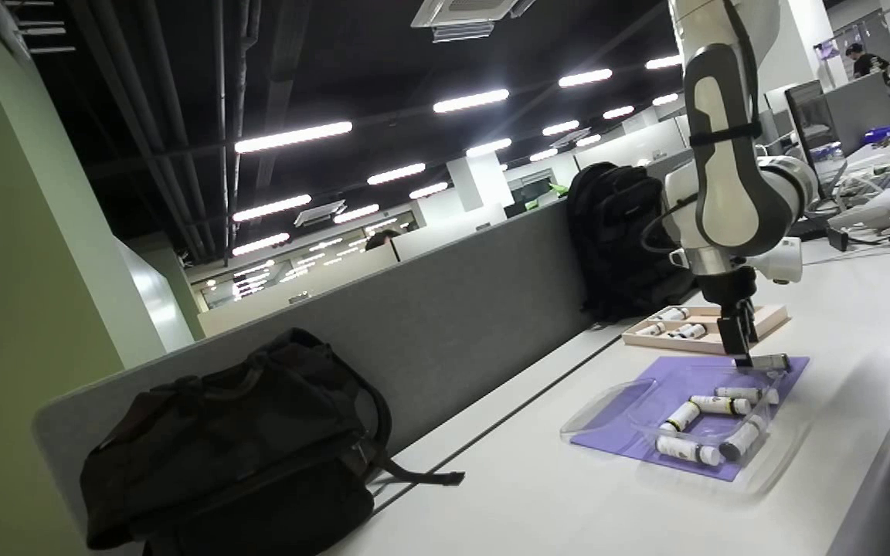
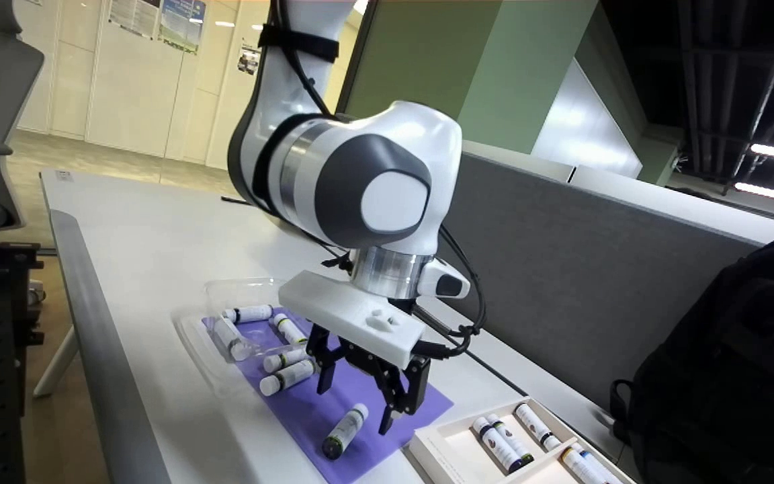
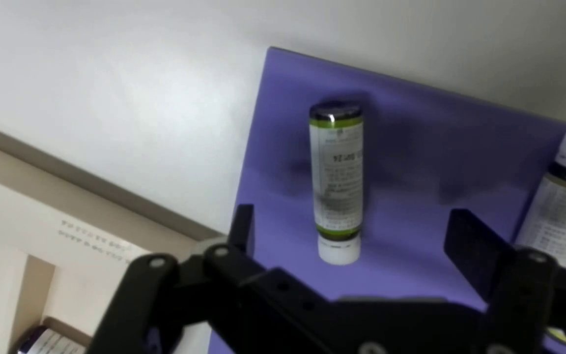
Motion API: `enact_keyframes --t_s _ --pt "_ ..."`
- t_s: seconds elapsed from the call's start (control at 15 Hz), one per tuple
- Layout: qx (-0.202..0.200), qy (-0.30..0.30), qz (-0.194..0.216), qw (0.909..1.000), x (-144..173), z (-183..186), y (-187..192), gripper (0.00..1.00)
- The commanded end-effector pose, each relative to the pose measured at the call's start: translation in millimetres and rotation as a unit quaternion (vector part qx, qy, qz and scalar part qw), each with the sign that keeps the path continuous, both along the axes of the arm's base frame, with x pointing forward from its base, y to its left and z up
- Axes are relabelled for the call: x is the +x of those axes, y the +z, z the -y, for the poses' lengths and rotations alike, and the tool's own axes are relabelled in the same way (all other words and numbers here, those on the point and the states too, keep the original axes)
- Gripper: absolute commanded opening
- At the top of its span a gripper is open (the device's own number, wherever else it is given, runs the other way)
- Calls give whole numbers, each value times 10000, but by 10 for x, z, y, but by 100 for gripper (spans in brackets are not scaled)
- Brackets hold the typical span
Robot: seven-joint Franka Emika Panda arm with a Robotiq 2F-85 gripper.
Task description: Pick the object and put it in the plastic box
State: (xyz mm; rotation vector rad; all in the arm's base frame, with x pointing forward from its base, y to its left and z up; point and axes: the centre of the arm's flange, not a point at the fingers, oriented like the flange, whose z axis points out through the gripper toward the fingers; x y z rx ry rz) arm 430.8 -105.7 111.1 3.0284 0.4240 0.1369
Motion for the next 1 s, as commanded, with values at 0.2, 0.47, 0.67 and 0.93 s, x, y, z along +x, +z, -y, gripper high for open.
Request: enact_keyframes --t_s 0.2,0.47,0.67,0.93 --pt "1 -549 -272 9981 100 180 -186 45" --pt "-82 -1032 -599 9928 157 260 -148 20" --pt "-296 -1420 -1005 9843 205 346 -38 5" --pt "-622 -1685 -1184 9766 262 337 404 7"
